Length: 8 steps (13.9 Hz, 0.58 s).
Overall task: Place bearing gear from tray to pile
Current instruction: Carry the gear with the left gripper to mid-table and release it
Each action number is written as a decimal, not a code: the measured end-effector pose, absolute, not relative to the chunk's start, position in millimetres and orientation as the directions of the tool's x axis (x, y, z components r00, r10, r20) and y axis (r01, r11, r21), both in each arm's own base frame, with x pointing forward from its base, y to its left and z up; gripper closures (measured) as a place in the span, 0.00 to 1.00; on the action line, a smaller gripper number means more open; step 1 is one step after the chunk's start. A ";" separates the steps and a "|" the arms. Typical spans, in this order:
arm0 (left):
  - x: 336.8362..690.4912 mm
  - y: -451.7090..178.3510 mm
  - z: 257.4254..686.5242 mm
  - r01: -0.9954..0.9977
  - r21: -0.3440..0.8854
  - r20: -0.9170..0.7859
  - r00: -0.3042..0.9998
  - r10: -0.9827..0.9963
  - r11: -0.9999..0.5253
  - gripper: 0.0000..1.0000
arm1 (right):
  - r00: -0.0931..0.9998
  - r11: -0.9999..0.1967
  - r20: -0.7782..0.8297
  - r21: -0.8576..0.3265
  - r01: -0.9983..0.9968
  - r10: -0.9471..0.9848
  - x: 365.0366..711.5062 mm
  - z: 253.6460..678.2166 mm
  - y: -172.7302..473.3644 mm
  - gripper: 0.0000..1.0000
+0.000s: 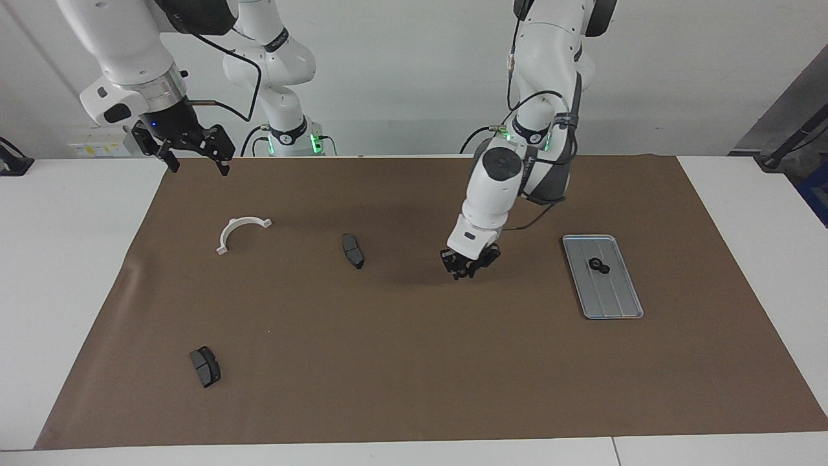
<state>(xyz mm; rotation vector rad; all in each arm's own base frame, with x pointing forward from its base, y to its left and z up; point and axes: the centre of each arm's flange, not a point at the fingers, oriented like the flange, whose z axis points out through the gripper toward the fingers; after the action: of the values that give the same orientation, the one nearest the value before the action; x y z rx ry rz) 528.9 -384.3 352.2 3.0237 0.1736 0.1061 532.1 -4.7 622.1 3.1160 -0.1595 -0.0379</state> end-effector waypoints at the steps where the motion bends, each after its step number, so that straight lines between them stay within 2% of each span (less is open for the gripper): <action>1: 513.4 -405.6 352.7 0.100 0.111 0.067 0.992 0.108 -0.989 0.65 | 0.994 -0.995 -0.023 0.023 -0.102 -0.102 532.1 622.1 -4.7 0.00; 4: 486.4 -439.4 351.6 0.060 0.105 0.075 0.995 0.068 -0.993 0.65 | 0.994 -0.995 -0.023 0.023 -0.102 -0.102 532.1 622.1 -4.7 0.00; 6: 483.9 -446.7 351.0 0.047 0.119 0.091 0.994 0.059 -0.992 0.61 | 0.994 -0.995 -0.023 0.023 -0.102 -0.102 532.1 622.1 -4.7 0.00; 8: 486.8 -448.2 351.9 0.046 0.137 0.111 0.992 0.062 -0.989 0.43 | 0.994 -0.995 -0.023 0.023 -0.102 -0.102 532.1 622.2 -4.7 0.00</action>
<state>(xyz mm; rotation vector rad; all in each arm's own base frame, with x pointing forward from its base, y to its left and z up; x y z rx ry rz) 486.8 -448.2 351.9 3.0006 0.0819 0.1732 532.1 -4.7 622.2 3.1160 -0.1595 -0.0378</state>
